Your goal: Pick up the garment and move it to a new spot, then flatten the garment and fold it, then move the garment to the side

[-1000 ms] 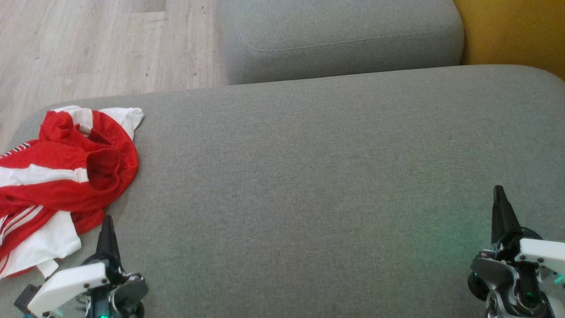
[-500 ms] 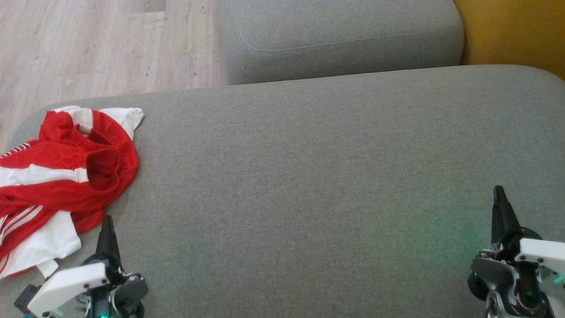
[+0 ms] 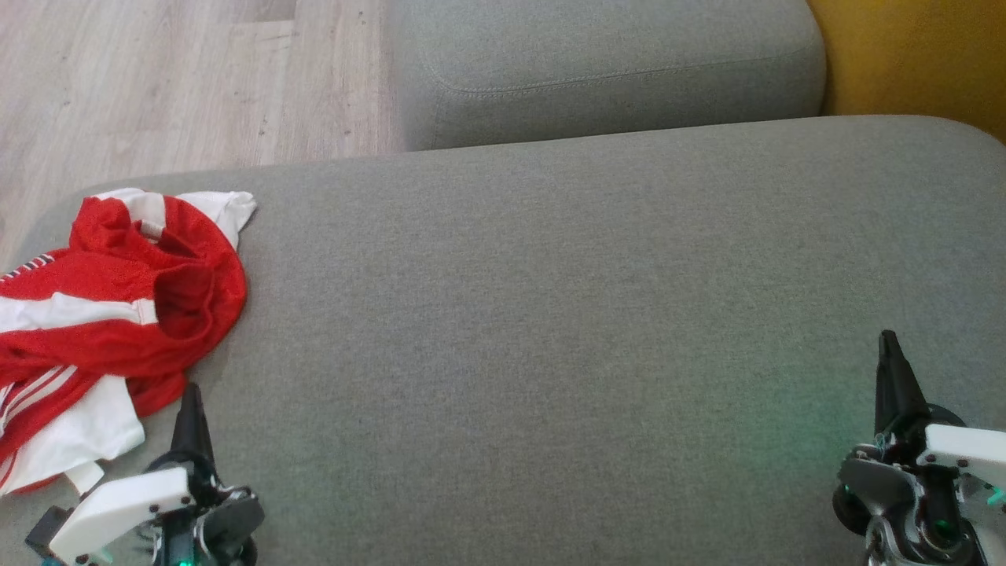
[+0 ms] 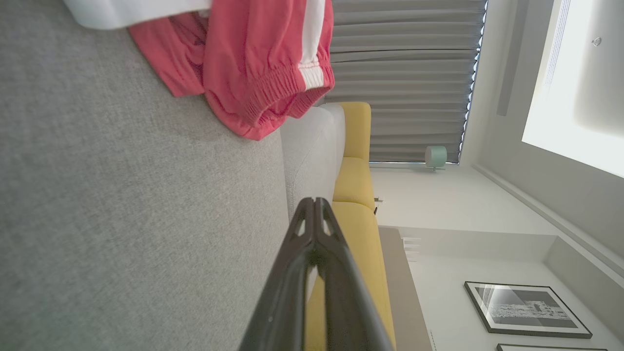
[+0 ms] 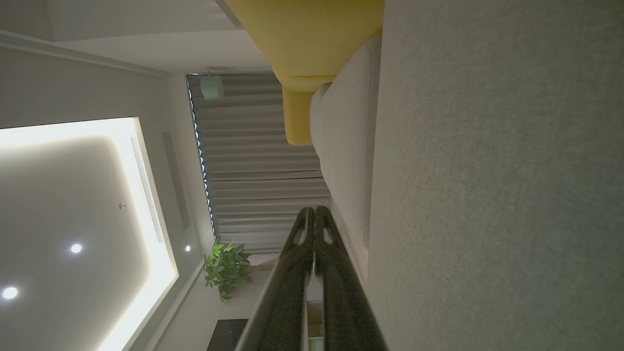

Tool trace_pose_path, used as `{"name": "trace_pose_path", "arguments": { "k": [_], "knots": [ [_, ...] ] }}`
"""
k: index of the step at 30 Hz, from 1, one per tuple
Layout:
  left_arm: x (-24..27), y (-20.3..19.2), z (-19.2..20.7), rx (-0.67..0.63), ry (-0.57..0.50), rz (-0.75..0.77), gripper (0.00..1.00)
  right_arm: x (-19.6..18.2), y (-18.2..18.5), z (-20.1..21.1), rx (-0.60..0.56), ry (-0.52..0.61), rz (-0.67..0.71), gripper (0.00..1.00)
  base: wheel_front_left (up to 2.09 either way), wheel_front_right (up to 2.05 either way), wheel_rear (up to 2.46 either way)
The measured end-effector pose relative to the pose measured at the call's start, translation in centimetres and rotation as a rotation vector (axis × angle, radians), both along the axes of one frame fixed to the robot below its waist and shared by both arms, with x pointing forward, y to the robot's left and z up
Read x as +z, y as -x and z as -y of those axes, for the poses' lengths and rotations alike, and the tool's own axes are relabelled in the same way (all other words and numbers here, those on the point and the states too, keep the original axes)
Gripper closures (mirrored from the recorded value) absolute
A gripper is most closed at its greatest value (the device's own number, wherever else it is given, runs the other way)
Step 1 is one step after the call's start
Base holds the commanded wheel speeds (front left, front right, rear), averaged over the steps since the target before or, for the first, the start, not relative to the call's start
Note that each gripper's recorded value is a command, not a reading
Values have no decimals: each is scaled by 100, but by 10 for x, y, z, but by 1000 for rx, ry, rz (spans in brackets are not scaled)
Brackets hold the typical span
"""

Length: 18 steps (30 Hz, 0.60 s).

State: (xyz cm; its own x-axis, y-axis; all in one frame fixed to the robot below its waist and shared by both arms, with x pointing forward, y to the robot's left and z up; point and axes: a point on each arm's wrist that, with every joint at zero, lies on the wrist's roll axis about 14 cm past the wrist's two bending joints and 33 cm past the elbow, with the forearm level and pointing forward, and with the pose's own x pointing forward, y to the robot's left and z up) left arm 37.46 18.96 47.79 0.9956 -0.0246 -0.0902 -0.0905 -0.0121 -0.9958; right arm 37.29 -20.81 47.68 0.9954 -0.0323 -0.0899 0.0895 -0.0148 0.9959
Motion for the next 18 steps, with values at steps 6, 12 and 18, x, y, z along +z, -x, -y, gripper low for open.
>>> {"name": "trace_pose_path", "arguments": {
  "k": [6,12,18],
  "knots": [
    [0,0,0,0,0,0,100,0,0,0,0,0,0,100,0,0,0],
    [0,0,0,0,0,0,100,0,0,0,0,0,0,100,0,0,0],
    [0,0,0,0,0,0,100,0,0,0,0,0,0,100,0,0,0]
  ]
}}
